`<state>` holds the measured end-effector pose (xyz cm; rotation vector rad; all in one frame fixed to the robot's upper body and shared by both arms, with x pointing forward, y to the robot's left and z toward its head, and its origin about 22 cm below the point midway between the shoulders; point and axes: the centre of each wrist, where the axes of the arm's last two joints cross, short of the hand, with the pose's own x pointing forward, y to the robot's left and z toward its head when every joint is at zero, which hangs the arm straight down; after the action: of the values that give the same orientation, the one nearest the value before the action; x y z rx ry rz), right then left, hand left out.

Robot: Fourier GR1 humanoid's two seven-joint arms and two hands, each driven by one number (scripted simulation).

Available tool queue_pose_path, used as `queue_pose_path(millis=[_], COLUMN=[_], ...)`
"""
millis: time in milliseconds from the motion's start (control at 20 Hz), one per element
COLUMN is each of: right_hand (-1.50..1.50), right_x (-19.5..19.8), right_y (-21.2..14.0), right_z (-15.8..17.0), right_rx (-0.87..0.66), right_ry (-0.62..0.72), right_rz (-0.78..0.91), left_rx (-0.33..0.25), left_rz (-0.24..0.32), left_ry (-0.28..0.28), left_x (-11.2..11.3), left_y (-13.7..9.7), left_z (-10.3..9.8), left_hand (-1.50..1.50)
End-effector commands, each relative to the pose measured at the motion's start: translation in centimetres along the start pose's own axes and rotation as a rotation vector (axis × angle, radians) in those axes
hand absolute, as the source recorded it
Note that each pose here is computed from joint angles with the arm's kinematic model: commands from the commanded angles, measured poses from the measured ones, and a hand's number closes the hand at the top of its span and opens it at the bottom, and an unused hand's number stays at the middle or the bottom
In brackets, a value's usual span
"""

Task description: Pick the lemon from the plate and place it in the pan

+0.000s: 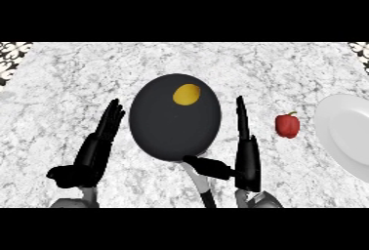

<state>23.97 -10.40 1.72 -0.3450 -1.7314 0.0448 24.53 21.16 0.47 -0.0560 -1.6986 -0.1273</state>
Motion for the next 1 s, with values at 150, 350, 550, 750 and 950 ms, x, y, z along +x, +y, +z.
queue_pose_path(millis=[150, 350, 550, 750, 950], right_hand=[-1.5, -1.5, -1.5, -1.5, -1.5], right_x=[0.9, -1.0, -0.5, -0.2, 1.2], right_y=[-2.6, -1.7, -0.7, -2.5, -1.2], right_z=[3.4, 3.9, 4.6, 4.7, 4.0], right_rx=[0.02, 0.028, 0.036, 0.023, 0.024], right_ry=[-0.004, 0.014, 0.007, 0.009, 0.005], right_rz=[0.035, 0.061, 0.086, 0.119, 0.144], left_rx=[-0.007, 0.003, -0.006, 0.003, -0.003], left_rz=[0.018, -0.012, -0.001, 0.0, 0.01], left_ry=[0.001, 0.01, 0.004, 0.005, 0.003], left_x=[-0.4, 0.3, 1.4, -0.5, 0.6], left_y=[-1.2, 0.3, 0.1, -1.1, -0.2], left_z=[0.3, 0.6, -0.4, -0.3, -1.5], left_hand=[0.0, 0.0, 0.0, 0.0, 0.0])
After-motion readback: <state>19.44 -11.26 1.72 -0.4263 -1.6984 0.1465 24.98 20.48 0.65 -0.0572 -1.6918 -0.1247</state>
